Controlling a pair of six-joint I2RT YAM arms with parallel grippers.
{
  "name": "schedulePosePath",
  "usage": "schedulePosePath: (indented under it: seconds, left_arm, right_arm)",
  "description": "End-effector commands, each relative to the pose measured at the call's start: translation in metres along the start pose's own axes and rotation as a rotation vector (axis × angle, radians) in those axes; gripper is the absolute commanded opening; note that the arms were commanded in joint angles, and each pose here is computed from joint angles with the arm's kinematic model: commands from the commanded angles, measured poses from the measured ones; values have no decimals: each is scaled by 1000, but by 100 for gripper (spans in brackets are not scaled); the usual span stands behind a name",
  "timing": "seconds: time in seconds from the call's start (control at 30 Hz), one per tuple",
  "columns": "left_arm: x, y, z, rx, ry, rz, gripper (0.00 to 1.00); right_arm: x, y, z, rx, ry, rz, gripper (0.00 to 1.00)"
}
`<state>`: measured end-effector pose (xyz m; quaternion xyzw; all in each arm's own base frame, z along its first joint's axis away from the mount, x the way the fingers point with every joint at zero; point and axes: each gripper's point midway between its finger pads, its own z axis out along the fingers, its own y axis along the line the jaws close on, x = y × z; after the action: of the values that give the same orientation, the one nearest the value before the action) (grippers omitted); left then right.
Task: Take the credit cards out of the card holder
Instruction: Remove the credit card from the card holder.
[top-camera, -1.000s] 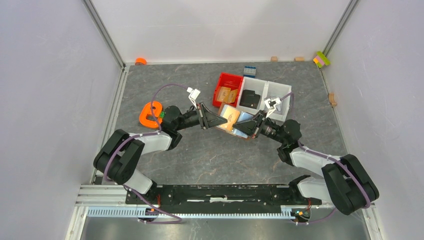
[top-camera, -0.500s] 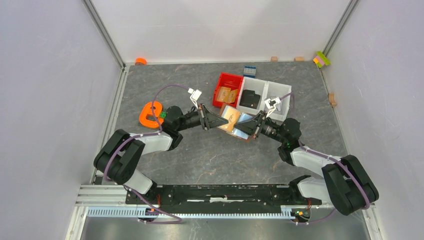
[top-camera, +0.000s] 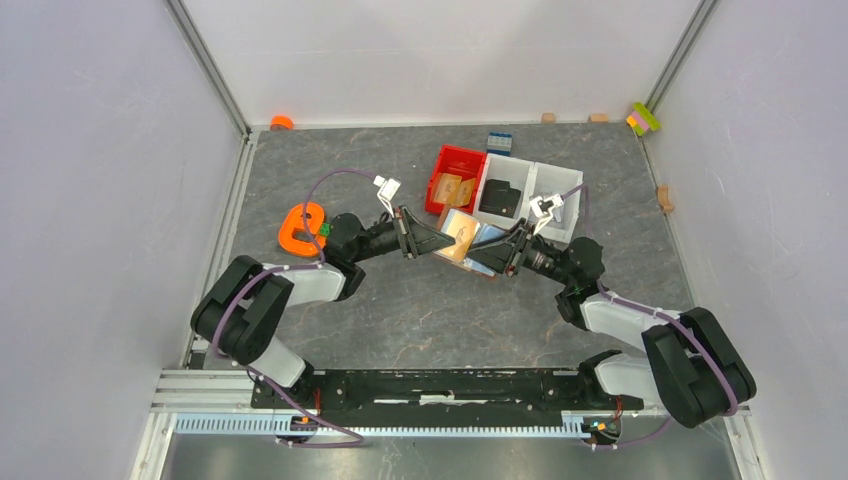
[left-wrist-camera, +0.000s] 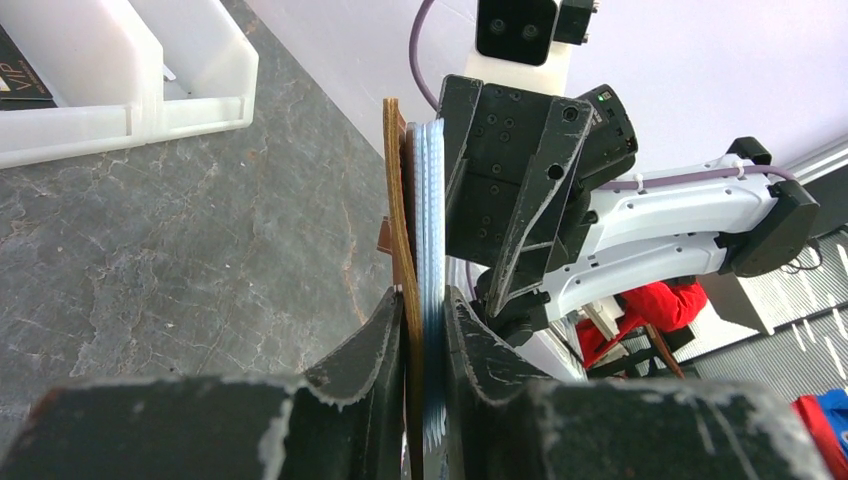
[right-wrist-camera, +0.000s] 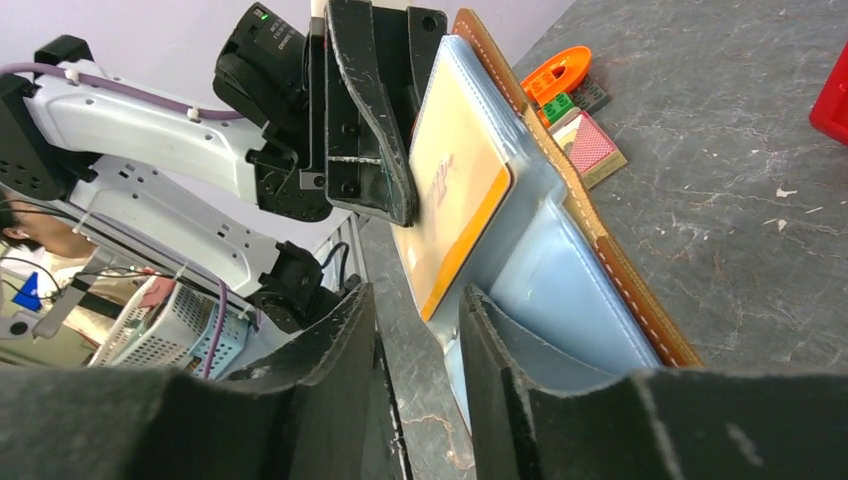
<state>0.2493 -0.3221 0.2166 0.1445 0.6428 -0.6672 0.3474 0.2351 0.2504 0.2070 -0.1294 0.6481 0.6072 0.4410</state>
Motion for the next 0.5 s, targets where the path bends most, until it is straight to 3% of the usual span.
schedulePosePath:
  seconds: [0.0, 0.17, 0.37, 0.43, 0.47]
  left_arm:
    - [-8, -33, 3, 125, -9, 48, 3]
    - [-4, -26, 7, 76, 16, 71, 2]
    - [6, -22, 12, 3, 63, 134, 5]
    - [6, -25, 11, 16, 64, 131, 13]
    - [7, -26, 11, 29, 64, 123, 26]
  right_arm:
    - [2, -2, 7, 6, 13, -31, 39]
    - [2, -5, 8, 18, 17, -29, 26]
    - [4, -13, 8, 59, 18, -25, 1]
    - [4, -18, 7, 78, 14, -17, 0]
    - [4, -21, 4, 87, 7, -5, 0]
